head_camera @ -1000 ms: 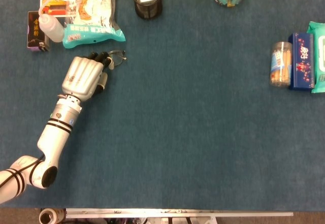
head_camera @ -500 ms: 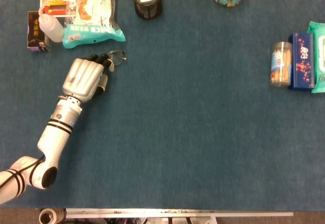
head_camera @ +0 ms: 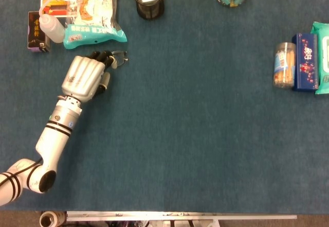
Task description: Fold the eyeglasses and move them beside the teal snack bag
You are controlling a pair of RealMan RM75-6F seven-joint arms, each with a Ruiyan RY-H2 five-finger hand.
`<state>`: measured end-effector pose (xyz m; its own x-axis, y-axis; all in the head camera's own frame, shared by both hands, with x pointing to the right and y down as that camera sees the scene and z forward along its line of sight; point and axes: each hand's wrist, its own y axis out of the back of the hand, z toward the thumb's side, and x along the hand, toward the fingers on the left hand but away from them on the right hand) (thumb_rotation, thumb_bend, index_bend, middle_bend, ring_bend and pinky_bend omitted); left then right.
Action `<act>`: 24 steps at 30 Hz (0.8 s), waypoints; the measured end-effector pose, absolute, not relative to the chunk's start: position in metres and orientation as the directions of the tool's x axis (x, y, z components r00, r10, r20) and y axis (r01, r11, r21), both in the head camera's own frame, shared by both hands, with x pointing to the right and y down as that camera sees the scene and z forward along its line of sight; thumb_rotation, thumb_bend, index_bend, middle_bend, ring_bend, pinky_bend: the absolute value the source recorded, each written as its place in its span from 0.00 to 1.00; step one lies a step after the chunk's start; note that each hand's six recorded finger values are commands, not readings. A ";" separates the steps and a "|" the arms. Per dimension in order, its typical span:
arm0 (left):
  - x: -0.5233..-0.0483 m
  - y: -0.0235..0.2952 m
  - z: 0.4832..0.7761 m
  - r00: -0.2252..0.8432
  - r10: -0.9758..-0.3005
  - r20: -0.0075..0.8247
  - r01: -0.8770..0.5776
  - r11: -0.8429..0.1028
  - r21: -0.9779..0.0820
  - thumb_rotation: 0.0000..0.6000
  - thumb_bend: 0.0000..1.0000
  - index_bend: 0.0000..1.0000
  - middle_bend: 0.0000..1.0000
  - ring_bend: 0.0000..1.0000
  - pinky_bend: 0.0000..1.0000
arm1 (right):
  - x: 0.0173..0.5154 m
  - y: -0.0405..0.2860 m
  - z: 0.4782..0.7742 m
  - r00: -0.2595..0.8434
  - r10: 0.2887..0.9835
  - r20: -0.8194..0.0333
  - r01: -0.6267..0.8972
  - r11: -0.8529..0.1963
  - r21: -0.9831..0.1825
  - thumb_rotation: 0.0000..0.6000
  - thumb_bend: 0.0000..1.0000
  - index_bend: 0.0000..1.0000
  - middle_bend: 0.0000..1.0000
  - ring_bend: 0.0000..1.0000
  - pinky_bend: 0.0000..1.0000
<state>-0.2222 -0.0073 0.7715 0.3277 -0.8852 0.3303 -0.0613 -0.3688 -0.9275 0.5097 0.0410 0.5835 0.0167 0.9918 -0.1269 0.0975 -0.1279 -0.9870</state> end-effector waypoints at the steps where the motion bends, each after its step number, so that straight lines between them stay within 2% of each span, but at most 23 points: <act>1: -0.223 -0.008 0.773 0.322 -0.886 0.333 -0.060 -0.370 -0.927 1.00 0.59 0.36 0.29 0.31 0.54 | 0.510 0.041 0.584 0.016 0.992 -0.127 0.097 -0.128 -0.987 1.00 0.17 0.23 0.34 0.32 0.54; 13: -0.231 -0.010 0.791 0.289 -0.880 0.376 -0.024 -0.399 -0.916 1.00 0.59 0.36 0.29 0.31 0.54 | 0.510 0.041 0.585 0.016 0.991 -0.134 0.096 -0.135 -0.986 1.00 0.17 0.23 0.34 0.32 0.54; 24: -0.233 -0.007 0.795 0.288 -0.877 0.385 -0.023 -0.408 -0.913 1.00 0.59 0.36 0.29 0.31 0.54 | 0.509 0.041 0.586 0.018 0.991 -0.135 0.096 -0.137 -0.986 1.00 0.17 0.23 0.34 0.32 0.54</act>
